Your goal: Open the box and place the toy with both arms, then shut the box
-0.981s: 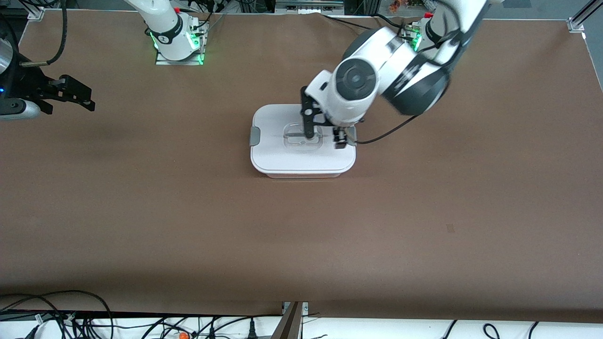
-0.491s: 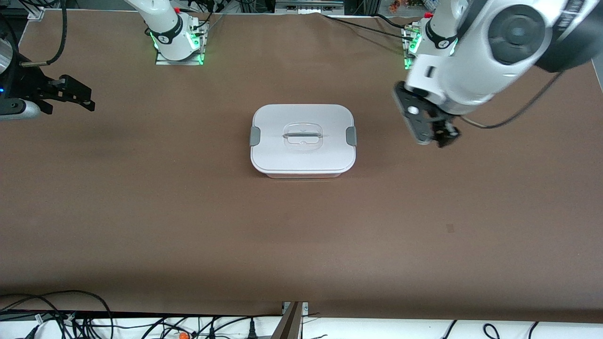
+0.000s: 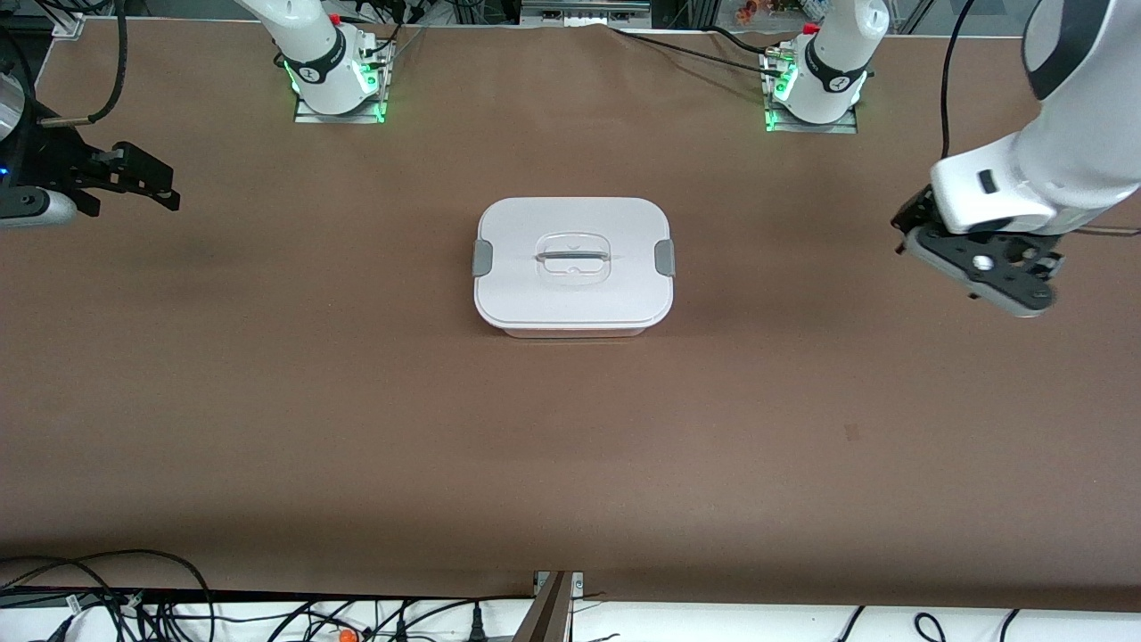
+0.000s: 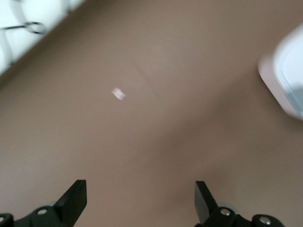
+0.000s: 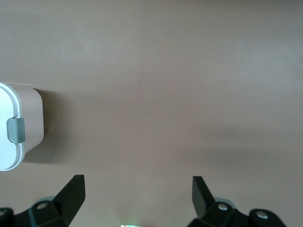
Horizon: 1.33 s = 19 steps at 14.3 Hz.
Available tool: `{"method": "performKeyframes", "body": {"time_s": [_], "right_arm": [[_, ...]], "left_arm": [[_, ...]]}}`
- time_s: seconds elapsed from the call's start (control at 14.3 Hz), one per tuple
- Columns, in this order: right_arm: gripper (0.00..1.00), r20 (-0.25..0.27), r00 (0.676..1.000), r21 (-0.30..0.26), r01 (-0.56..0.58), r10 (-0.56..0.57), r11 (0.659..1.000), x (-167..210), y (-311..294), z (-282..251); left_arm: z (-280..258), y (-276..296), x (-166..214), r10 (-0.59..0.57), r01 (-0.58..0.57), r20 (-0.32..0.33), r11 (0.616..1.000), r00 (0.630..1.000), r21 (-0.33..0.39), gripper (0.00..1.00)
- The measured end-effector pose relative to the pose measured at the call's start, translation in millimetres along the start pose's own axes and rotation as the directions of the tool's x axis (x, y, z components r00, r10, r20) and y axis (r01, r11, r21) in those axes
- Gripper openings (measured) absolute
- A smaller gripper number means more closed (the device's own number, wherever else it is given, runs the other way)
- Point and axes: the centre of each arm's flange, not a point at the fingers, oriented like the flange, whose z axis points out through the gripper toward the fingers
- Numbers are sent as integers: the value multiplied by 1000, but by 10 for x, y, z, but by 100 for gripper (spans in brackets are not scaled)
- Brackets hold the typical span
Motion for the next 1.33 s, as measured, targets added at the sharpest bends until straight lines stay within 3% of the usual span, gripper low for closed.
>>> {"method": "performKeyframes", "body": {"time_s": [0.14,0.35,0.91,1.33], "right_arm": [[100,1,1000,0,0,0,1000,0,0,2],[100,2,1000,0,0,0,1000,-1,0,3],[100,3,1000,0,0,0,1000,0,1,6],[100,3,1000,0,0,0,1000,0,1,7]], "left_arm": [[21,-50,-193,-148,148,-49,989,988,-19,100],[93,-288,-444,-273,268,-58,960,960,-86,100],[131,-336,-477,-438,434,-29,895,898,-102,100],[183,-303,-461,-441,439,-6,893,897,-103,100]]}}
